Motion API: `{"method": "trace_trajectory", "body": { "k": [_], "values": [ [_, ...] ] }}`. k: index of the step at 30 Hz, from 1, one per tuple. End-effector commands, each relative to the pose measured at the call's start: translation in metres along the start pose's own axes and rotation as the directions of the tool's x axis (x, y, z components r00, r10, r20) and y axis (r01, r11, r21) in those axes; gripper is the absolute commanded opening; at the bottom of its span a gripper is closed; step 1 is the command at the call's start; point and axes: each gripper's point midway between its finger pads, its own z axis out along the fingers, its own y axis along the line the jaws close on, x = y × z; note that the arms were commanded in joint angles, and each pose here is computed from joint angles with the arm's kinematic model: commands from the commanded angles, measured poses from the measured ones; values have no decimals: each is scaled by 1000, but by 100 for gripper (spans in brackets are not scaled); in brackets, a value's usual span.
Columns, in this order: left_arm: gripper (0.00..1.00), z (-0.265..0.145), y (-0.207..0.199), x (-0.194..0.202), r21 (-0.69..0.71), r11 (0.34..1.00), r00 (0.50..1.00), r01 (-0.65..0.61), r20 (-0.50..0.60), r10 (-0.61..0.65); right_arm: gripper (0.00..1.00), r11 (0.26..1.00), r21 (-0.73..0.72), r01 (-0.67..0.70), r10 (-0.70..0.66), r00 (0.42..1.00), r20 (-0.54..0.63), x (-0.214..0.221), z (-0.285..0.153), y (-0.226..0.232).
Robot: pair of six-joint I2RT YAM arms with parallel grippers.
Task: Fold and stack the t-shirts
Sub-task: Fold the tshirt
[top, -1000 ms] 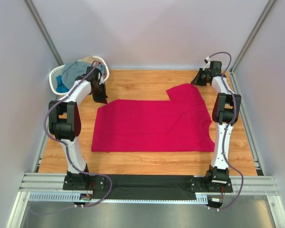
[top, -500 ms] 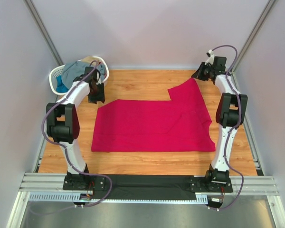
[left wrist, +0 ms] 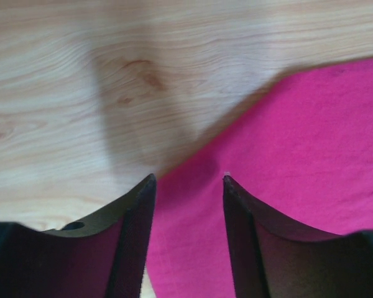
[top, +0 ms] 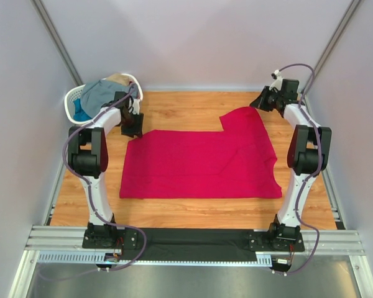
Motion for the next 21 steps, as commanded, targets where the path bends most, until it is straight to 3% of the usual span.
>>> {"method": "trace_trajectory", "body": {
  "k": [1, 6, 7, 12, 21],
  "values": [
    [53, -1, -14, -19, 83, 993, 995, -87, 52, 83, 0, 996, -58, 74, -67, 991, 120, -37, -23, 36],
    [41, -5, -19, -14, 78, 990, 992, -116, 60, 112, 0, 996, -53, 68, -61, 991, 120, -32, -31, 39],
    [28, -10, -23, -16, 77, 989, 990, -125, 75, 119, 0, 996, -53, 71, -64, 990, 126, -34, -35, 41],
    [3, -26, -39, -16, 75, 985, 984, -154, 103, 145, 0, 997, -48, 65, -59, 991, 123, -29, -43, 45],
    [0, -59, -49, -14, 49, 986, 972, -158, 182, 147, 0, 997, -40, 63, -58, 991, 121, -20, -66, 56]
  ]
}}
